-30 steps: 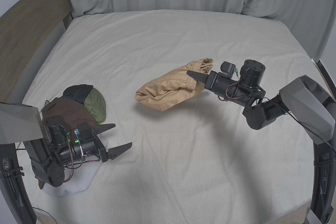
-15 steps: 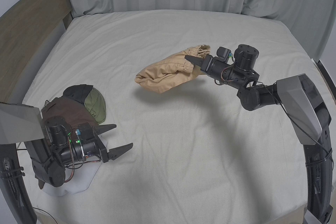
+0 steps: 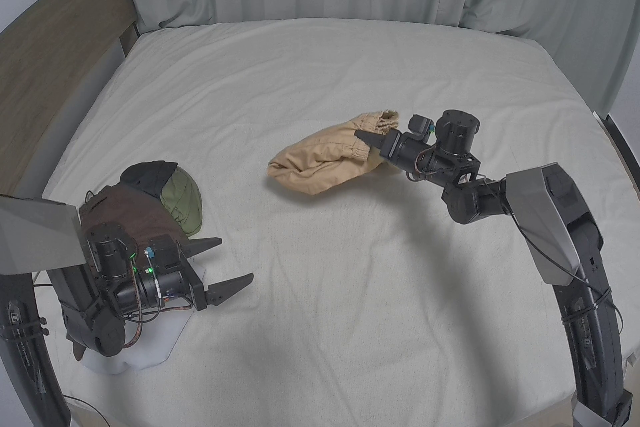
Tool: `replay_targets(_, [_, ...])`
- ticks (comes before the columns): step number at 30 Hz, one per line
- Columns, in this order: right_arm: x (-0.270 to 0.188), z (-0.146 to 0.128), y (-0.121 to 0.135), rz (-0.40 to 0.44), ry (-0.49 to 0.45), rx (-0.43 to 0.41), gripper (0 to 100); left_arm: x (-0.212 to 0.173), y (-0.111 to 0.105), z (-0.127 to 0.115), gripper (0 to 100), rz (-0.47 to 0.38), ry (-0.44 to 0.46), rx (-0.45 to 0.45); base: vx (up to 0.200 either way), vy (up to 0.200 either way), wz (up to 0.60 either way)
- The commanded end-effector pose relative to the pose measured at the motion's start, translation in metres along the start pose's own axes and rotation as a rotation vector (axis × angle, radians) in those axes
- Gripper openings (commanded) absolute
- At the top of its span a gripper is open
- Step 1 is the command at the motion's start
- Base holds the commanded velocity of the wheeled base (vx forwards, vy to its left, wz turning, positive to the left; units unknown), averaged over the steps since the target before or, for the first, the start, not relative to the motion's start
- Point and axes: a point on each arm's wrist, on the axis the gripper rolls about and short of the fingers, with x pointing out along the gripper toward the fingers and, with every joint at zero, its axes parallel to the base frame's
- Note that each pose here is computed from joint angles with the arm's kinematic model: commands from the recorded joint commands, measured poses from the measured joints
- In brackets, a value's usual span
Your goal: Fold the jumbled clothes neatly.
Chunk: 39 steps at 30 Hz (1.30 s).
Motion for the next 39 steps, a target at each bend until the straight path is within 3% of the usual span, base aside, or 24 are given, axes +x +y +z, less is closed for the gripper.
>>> replay_targets(1, [-0.006,-0.028,-0.026,-0.058,0.053,0.046,0,-0.001,0.0,-0.001,100,0.0,0.003,-0.003,0.0,0.0,0.0])
replay_targets(13, [-0.036,-0.068,-0.04,-0.106,0.104,0.084,0,-0.001,0.0,0.0,100,0.0,0.001,-0.002,0.0,0.0,0.0])
replay_targets(27, [-0.038,-0.077,-0.044,-0.111,0.121,0.06,0,-0.001,0.0,0.001,100,0.0,-0.001,0.0,0.0,0.0,0.0])
replay_targets(28, [-0.038,-0.078,-0.044,-0.113,0.123,0.062,100,-0.001,0.0,0.001,100,-0.001,-0.002,0.001,0.0,0.0,0.0])
replay_targets(36, [-0.052,-0.078,-0.042,-0.144,0.143,0.057,100,-0.002,0.0,0.0,100,0.002,0.001,-0.002,0.0,0.0,0.0])
replay_targets(39, [-0.071,-0.068,-0.029,-0.166,0.154,0.039,100,-0.002,0.0,0.0,100,0.002,0.001,-0.002,0.0,0.0,0.0])
